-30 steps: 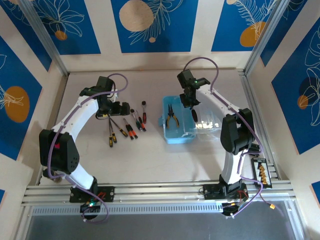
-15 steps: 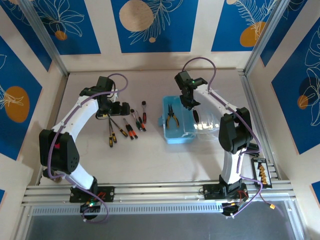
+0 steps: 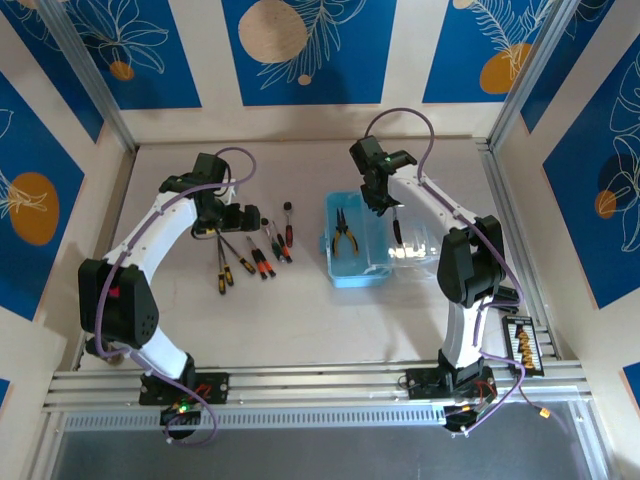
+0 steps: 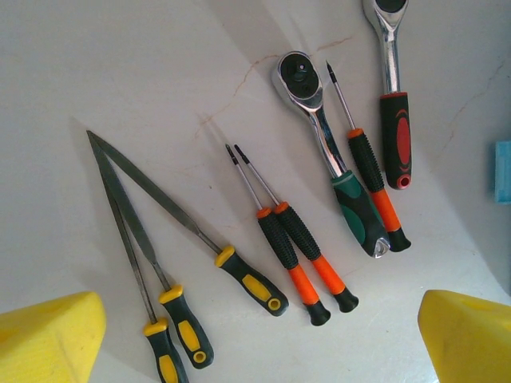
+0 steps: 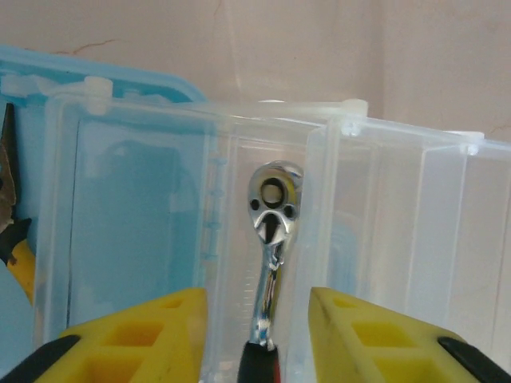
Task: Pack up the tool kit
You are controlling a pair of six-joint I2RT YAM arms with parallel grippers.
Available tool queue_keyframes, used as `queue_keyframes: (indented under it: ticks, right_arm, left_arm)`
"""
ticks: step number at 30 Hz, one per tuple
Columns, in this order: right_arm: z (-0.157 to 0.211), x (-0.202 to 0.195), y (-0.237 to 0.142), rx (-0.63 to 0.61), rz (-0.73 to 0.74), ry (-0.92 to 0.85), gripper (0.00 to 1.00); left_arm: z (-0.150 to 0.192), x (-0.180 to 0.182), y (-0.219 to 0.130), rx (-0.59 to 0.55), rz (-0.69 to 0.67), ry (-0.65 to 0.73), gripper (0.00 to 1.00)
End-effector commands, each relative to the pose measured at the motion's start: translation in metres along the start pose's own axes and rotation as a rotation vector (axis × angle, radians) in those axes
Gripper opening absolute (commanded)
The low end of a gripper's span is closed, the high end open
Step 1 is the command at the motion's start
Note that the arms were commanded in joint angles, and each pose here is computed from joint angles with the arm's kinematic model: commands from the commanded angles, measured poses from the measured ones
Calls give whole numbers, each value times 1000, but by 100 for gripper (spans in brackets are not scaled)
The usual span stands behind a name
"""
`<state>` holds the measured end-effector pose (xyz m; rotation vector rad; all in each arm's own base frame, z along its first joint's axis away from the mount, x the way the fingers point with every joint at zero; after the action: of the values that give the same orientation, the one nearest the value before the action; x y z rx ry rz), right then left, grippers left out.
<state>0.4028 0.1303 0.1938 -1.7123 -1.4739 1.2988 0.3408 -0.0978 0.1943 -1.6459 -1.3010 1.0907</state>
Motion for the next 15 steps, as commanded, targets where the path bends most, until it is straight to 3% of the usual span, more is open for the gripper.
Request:
queue_keyframes:
  ticks: [1,3,6,8,11,15]
  right_arm:
    - [-4,-9,-16,-19,9,6,43]
    - [-5,-8,-27,-41,-32,9,53]
    - [-5,-2,-50,-83,-145,6,85]
    - [-3,5,-67,-114,-254,9,96]
    - [2,15,-86,-145,-402,25,99]
    - [13,28,-98,-163,-491,26,99]
  left_arm:
    - [5,1,-7,4,14,22,100]
    - [7,2,-6,10,8,21,100]
    - [11,5,-1,32,-6,19,100]
    - [14,6,2,46,-10,12,100]
    - [20,9,10,62,-24,-11,100]
    - [30,7,36,82,10,-86,100]
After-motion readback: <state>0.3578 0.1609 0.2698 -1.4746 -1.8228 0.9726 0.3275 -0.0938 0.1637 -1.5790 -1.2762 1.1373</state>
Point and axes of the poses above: each hand's point on the last joint's axis, 136 mm out from that joint toward the fingers, its own y axis out along the fingers, its own x axis along the line the jaws close on, z = x × y, the point moved 5 cm from there along -y, back along the fingers, and after that the axes turned 3 degrees about y, right-handed, at the moved point
